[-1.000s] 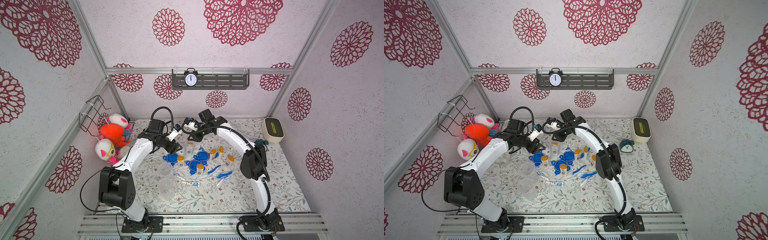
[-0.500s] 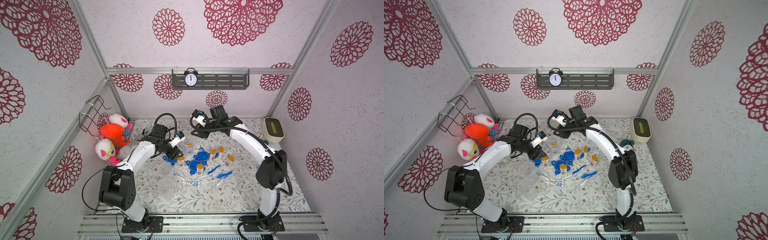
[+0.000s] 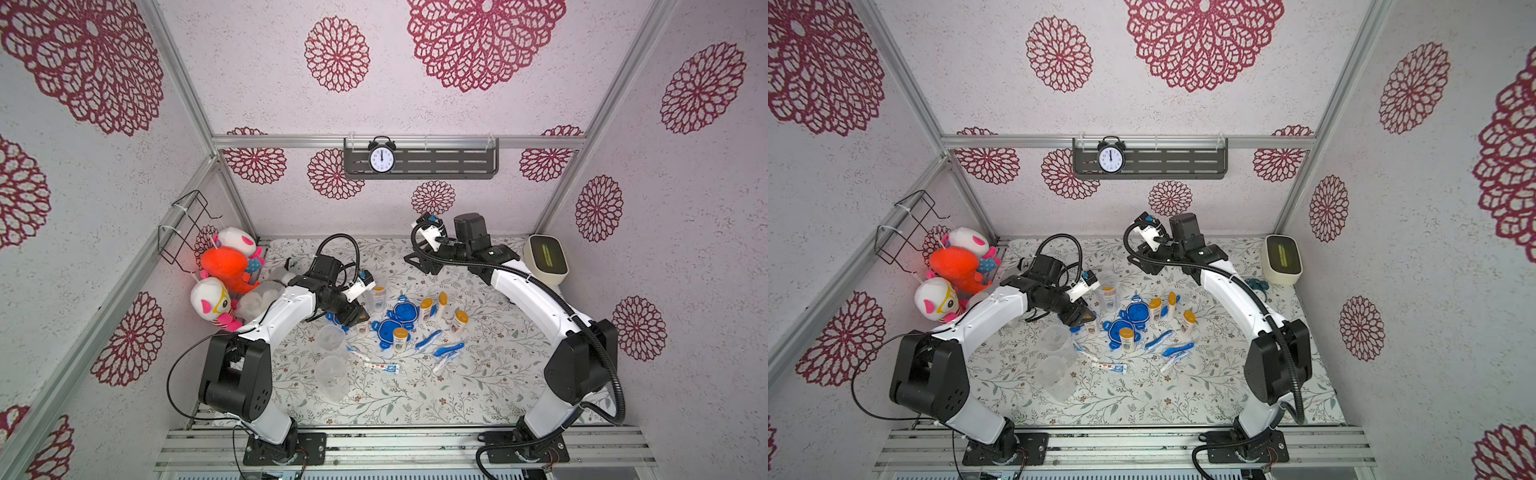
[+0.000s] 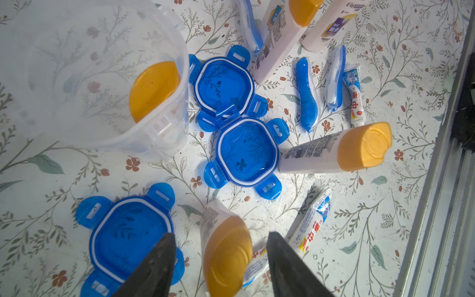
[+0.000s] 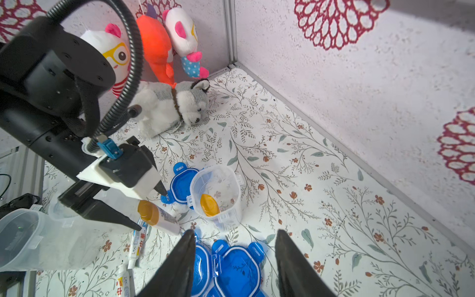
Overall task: Pack away toiletry kits
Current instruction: Pick up the toiletry item from the center of the board.
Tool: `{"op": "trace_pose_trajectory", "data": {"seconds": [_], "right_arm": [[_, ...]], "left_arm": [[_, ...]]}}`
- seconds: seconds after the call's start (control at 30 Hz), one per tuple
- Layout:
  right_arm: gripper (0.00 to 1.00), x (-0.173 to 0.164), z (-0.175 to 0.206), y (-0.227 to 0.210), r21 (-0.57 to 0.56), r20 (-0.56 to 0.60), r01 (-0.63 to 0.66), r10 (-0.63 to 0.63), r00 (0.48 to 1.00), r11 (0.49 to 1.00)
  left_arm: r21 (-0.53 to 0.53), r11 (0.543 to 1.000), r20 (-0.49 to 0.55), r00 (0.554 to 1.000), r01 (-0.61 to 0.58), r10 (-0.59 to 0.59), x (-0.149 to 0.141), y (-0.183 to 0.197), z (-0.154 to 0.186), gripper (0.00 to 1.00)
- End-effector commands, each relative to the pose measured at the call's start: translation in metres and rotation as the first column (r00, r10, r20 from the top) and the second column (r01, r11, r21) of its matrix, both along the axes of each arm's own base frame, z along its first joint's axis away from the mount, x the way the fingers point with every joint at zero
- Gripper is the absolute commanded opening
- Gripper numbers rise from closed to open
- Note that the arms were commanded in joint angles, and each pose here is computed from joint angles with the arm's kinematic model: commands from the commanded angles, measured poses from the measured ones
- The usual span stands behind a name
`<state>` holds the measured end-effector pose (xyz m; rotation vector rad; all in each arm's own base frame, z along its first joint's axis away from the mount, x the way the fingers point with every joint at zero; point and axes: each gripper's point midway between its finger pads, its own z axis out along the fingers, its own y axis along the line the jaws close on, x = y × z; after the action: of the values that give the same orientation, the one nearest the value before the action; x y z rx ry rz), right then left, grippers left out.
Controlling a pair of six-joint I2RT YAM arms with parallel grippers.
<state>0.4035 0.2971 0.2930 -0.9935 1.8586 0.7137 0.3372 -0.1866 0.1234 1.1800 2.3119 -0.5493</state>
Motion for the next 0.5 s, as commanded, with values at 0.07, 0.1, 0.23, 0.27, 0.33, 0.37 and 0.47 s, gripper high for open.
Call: {"op": "trace_pose_trajectory", "data": {"seconds": [0.07, 0.1, 0.23, 0.27, 0.33, 0.37, 0.47], "right_arm": [[0.51, -0.012, 0.041, -0.006, 0.078, 0.070, -0.014, 0.009, 0.998, 0.997], [0.51, -0.012, 0.041, -0.008, 0.081, 0.067, -0.010, 0.005, 0.998, 0.997], [0.51, -0.011, 0.033, -0.009, 0.085, 0.034, -0.008, 0.005, 0.999, 0.996], [0.51, -0.011, 0.031, -0.009, 0.086, 0.021, -0.009, 0.008, 1.000, 0.996], [0.51, -0.012, 0.023, -0.009, 0.082, -0.020, -0.006, 0.008, 1.000, 0.997], [0.51, -0.013, 0.017, -0.009, 0.077, -0.048, -0.005, 0.008, 0.999, 0.997], [0.51, -0.019, 0.000, -0.010, 0.068, -0.134, -0.004, 0.013, 0.991, 0.998]], "left_arm": [[0.003, 1.000, -0.002, 1.000, 0.003, -0.003, 0.001, -0.002, -0.004, 0.54], [0.005, 1.000, -0.006, 1.000, 0.002, -0.002, 0.001, -0.002, -0.005, 0.54], [0.008, 1.000, -0.022, 1.000, 0.006, -0.006, -0.001, -0.002, -0.009, 0.54], [0.007, 1.000, -0.024, 1.000, 0.010, -0.009, -0.002, -0.003, -0.009, 0.54], [0.008, 1.000, -0.031, 0.999, 0.013, -0.012, -0.003, -0.004, -0.010, 0.55], [0.009, 1.000, -0.031, 0.999, 0.014, -0.013, -0.003, -0.004, -0.011, 0.55], [0.016, 1.000, -0.038, 0.999, 0.014, -0.013, -0.005, -0.004, -0.013, 0.55]]}}
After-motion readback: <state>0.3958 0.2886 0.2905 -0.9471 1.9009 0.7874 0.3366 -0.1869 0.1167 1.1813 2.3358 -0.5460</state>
